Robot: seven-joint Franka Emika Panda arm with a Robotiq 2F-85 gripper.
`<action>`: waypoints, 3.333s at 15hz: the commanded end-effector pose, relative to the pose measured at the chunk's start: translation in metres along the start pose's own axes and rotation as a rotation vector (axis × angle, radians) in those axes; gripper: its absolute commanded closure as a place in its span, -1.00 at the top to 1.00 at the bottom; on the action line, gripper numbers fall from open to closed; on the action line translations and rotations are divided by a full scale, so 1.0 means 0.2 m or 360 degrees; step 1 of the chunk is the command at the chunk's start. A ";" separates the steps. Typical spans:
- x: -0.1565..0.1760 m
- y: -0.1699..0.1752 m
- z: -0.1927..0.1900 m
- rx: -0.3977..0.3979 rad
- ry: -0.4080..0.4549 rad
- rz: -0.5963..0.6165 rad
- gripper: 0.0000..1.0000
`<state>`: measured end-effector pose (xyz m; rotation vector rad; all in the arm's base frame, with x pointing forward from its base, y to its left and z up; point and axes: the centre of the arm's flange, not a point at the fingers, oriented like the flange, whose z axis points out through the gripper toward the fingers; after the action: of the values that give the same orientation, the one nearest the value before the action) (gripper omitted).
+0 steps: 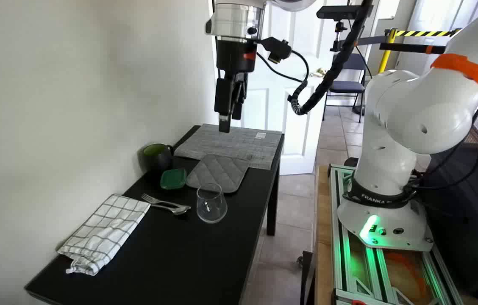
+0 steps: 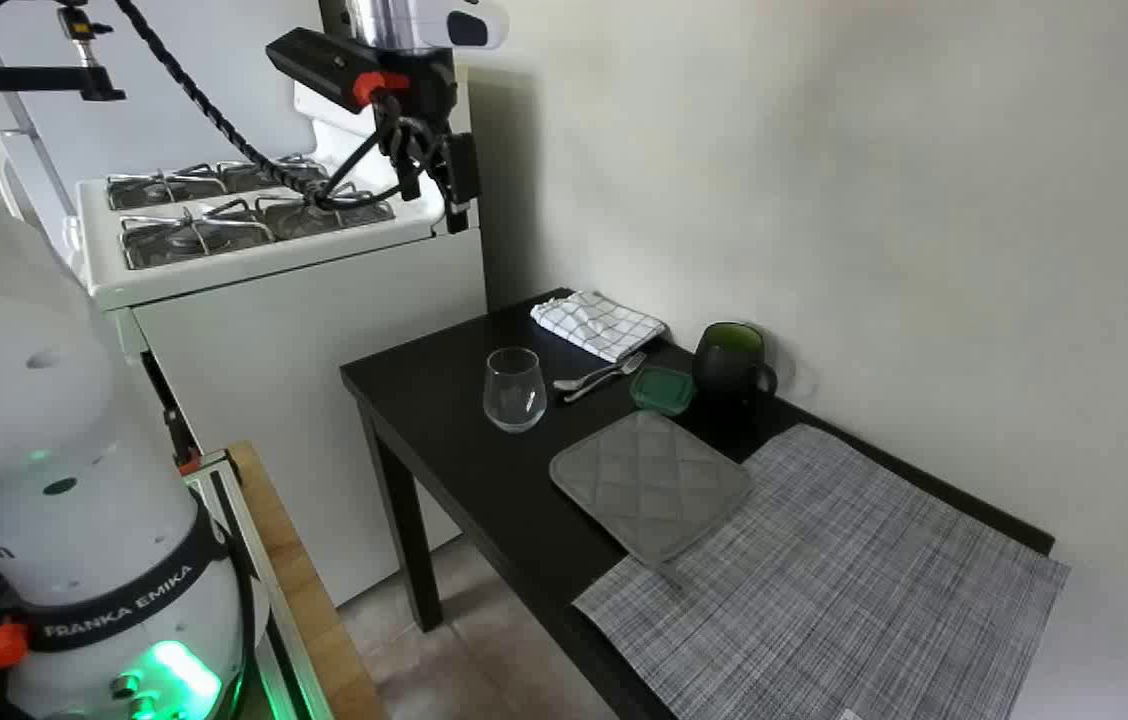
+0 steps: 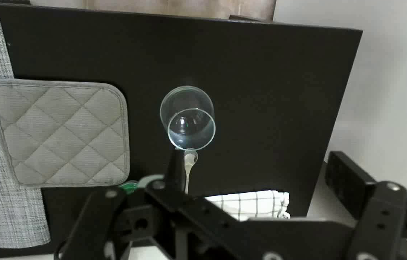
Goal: Put the grey pot holder on top of the glass cup.
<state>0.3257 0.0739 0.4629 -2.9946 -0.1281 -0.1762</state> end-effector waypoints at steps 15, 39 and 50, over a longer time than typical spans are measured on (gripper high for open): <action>0.10 0.80 -0.22 -0.0221 0.0307 0.0782 1.00; 0.15 1.43 0.20 0.0063 -0.0209 0.0124 1.00; 0.35 1.68 0.42 0.0397 -0.0021 -0.0033 1.00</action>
<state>0.4125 -0.2267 0.3607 -2.8277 -0.1618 -0.1601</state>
